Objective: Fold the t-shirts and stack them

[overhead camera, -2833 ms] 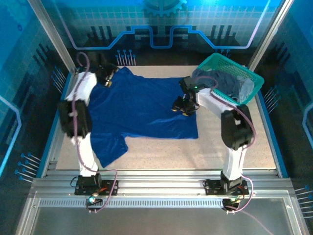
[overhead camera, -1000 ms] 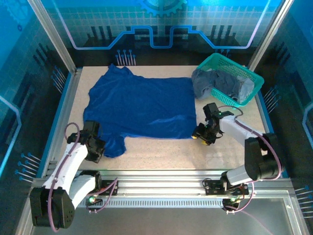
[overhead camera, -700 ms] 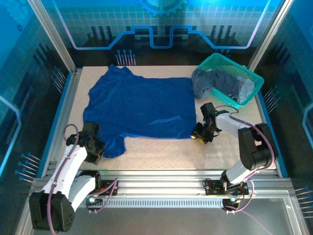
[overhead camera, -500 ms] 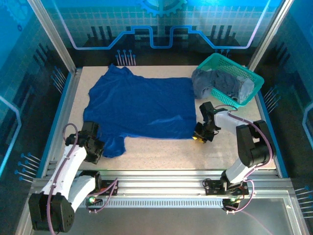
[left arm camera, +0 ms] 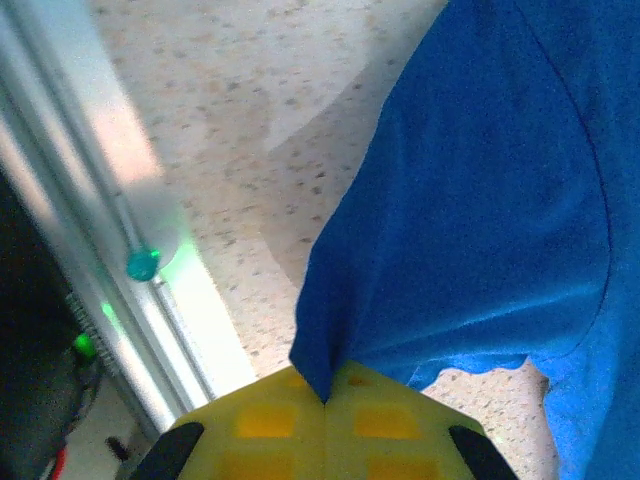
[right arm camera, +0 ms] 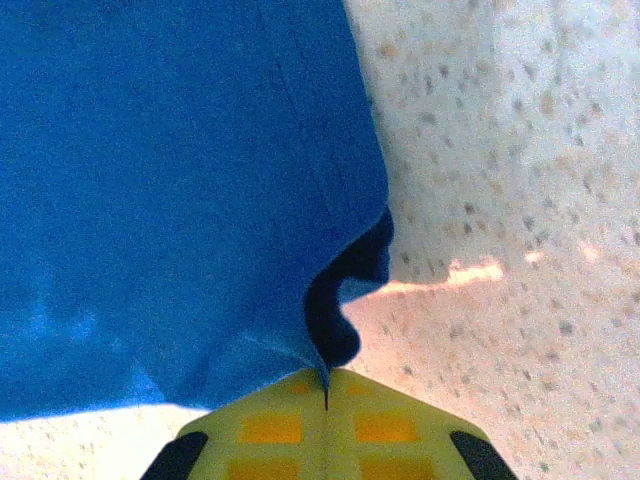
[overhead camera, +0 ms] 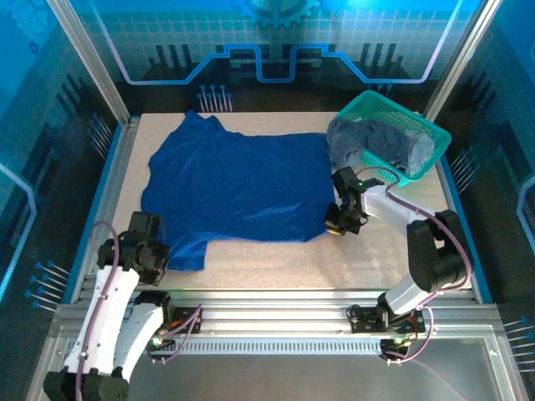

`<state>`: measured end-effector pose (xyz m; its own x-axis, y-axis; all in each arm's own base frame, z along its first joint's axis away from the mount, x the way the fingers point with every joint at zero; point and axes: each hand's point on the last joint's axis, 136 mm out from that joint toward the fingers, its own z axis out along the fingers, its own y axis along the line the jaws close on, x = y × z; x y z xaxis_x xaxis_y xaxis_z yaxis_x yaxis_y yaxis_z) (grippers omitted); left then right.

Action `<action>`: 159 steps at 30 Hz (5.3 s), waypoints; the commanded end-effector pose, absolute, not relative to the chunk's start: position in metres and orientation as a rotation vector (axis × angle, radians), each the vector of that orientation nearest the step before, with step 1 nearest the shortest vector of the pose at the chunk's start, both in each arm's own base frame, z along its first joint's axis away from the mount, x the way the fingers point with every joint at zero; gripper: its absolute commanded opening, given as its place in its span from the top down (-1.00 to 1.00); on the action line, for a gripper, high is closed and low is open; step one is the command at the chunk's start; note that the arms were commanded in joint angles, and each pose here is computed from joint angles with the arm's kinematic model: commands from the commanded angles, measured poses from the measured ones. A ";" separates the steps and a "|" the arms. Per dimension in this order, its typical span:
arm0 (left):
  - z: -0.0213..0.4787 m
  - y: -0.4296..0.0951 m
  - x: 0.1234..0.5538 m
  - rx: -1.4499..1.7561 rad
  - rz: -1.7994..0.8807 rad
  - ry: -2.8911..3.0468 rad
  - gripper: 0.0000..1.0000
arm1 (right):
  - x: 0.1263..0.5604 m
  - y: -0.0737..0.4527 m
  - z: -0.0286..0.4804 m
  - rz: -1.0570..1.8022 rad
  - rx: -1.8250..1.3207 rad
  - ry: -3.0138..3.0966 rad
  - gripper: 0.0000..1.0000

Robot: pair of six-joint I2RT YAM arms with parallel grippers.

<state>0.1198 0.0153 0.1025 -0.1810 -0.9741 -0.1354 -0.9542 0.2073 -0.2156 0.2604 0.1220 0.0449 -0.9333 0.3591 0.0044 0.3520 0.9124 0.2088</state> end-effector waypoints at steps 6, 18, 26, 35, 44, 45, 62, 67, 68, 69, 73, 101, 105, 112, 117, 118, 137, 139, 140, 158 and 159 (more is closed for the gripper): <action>0.102 0.007 0.095 -1.888 -0.121 2.280 1.00 | 0.194 0.109 0.028 0.238 0.574 3.231 1.00; 0.177 0.014 0.264 -1.410 -0.199 2.286 1.00 | 0.265 0.124 0.073 0.361 0.659 3.104 1.00; 0.198 0.016 0.361 -1.208 -0.259 2.340 1.00 | 0.328 0.126 0.083 0.364 0.671 3.061 1.00; 0.189 0.039 0.397 -1.136 -0.196 2.402 1.00 | 0.376 0.124 0.090 0.307 0.659 3.005 1.00; 0.180 0.058 0.415 -1.118 -0.156 2.412 1.00 | 0.404 0.119 0.085 0.249 0.645 2.990 1.00; 0.180 0.059 0.417 -1.113 -0.156 2.410 1.00 | 0.405 0.119 0.083 0.247 0.646 2.995 1.00; 0.171 0.084 0.433 -1.132 -0.122 2.396 1.00 | 0.429 0.116 0.079 0.229 0.683 2.954 1.00; 0.165 0.084 0.442 -1.148 -0.136 2.398 1.00 | 0.434 0.113 0.070 0.221 0.711 2.966 1.00; 0.164 0.083 0.444 -1.150 -0.144 2.397 1.00 | 0.434 0.114 0.068 0.223 0.716 2.970 1.00; 0.163 0.083 0.446 -1.153 -0.152 2.397 1.00 | 0.435 0.113 0.066 0.226 0.721 2.973 1.00; 0.158 0.081 0.453 -1.155 -0.174 2.408 1.00 | 0.439 0.113 0.060 0.223 0.731 2.983 1.00; 0.138 0.117 0.359 -1.529 0.060 2.390 -0.25 | 0.405 0.104 0.105 0.285 0.595 2.880 -0.09; 0.091 0.130 0.301 -1.991 -0.183 2.163 -0.26 | 0.369 0.108 0.088 0.406 0.624 2.892 -0.18; 0.072 0.137 0.302 -2.133 -0.407 2.025 -0.28 | 0.350 0.110 0.055 0.635 0.762 2.880 -0.19; 0.046 0.131 0.308 -2.244 -0.495 1.942 -0.28 | 0.353 0.107 0.043 0.664 0.806 2.893 -0.17; 0.044 0.130 0.311 -2.244 -0.506 1.930 -0.27 | 0.353 0.106 0.042 0.660 0.820 2.893 -0.17; 0.027 0.150 0.327 -2.218 -0.394 2.010 1.00 | 0.369 0.111 0.018 0.474 0.911 2.932 0.81; 0.033 0.157 0.323 -2.196 -0.336 2.025 1.00 | 0.370 0.102 0.024 0.387 0.889 2.936 0.97; 0.037 0.161 0.320 -2.182 -0.301 2.035 1.00 | 0.370 0.096 0.027 0.336 0.870 2.936 1.00; 0.055 0.145 0.265 -2.137 -0.057 2.195 1.00 | 0.306 0.069 0.040 0.047 0.794 3.040 1.00; 0.053 0.136 0.259 -2.149 -0.055 2.210 1.00 | 0.298 0.066 0.040 0.029 0.801 3.051 1.00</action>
<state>0.2887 0.1462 0.0541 -0.0134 -0.9999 0.0078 -0.9868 0.0120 -0.1613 0.3309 0.0896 0.0366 -0.8745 0.4850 0.0029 0.4803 0.8650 0.1450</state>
